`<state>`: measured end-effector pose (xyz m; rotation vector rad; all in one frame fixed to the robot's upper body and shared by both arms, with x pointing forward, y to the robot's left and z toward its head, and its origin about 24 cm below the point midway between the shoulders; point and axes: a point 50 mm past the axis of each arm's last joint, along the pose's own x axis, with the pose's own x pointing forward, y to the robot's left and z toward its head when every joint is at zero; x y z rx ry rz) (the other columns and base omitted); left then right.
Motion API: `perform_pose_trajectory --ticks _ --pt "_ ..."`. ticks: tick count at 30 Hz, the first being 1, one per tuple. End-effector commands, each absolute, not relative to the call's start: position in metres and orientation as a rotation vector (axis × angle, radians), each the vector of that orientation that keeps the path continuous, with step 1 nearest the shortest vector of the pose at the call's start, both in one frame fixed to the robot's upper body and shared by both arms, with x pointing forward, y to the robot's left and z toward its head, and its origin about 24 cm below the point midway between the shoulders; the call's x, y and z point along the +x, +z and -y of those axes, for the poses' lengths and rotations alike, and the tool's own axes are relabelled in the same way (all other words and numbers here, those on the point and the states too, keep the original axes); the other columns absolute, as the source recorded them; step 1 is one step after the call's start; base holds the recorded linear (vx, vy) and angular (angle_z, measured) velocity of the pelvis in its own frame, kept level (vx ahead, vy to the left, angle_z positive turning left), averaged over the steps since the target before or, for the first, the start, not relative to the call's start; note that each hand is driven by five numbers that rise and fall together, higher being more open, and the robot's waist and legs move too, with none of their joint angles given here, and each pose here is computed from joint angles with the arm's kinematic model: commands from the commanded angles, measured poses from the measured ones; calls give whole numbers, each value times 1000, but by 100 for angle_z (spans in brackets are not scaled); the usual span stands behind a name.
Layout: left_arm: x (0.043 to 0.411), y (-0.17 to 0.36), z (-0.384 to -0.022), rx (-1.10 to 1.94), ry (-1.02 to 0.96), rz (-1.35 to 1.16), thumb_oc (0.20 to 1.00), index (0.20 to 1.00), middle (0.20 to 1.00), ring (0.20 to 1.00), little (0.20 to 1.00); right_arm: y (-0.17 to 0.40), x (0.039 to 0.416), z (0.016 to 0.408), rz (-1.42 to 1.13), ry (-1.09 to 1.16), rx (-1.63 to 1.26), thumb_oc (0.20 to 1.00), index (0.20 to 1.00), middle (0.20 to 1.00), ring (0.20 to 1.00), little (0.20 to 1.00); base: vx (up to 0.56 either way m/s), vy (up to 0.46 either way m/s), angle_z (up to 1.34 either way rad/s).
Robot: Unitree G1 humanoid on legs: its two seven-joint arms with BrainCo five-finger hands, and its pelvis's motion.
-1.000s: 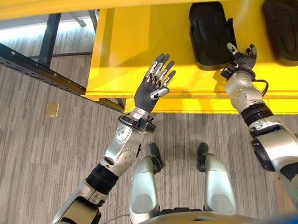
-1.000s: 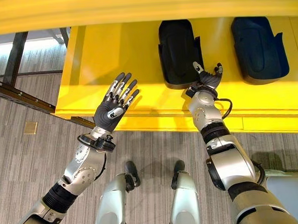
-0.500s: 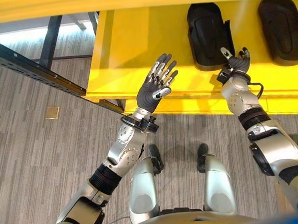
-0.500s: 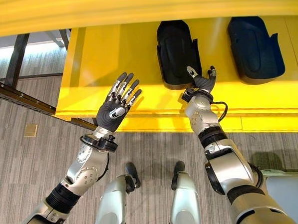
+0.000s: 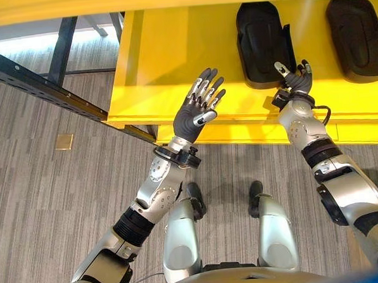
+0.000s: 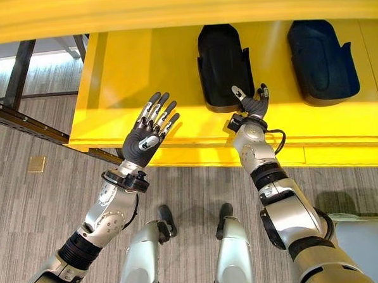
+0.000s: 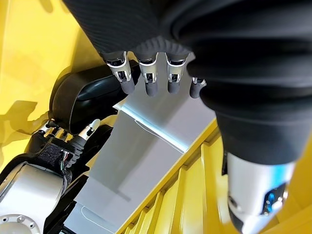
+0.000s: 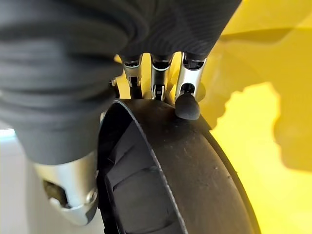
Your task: Move parts from the plastic box to the shelf.
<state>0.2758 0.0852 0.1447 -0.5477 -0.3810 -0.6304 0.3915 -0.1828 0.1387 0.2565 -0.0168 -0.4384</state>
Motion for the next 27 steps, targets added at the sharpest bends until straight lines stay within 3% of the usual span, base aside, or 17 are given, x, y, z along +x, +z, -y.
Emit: perform_pose_trajectory --ticks 1,18,27 --pt "258 187 -79 -567 -744 587 1000 1000 1000 1000 1000 53 368 121 -366 -301 274 1000 1000 1000 1000 1000 0 0 0" --pt "258 186 -77 -563 -758 591 1000 1000 1000 1000 1000 38 358 102 -409 -198 207 1000 1000 1000 1000 1000 0 0 0" --pt "257 187 -77 -576 -722 608 1000 1000 1000 1000 1000 57 360 130 -213 -482 157 1000 1000 1000 1000 1000 5 12 0"
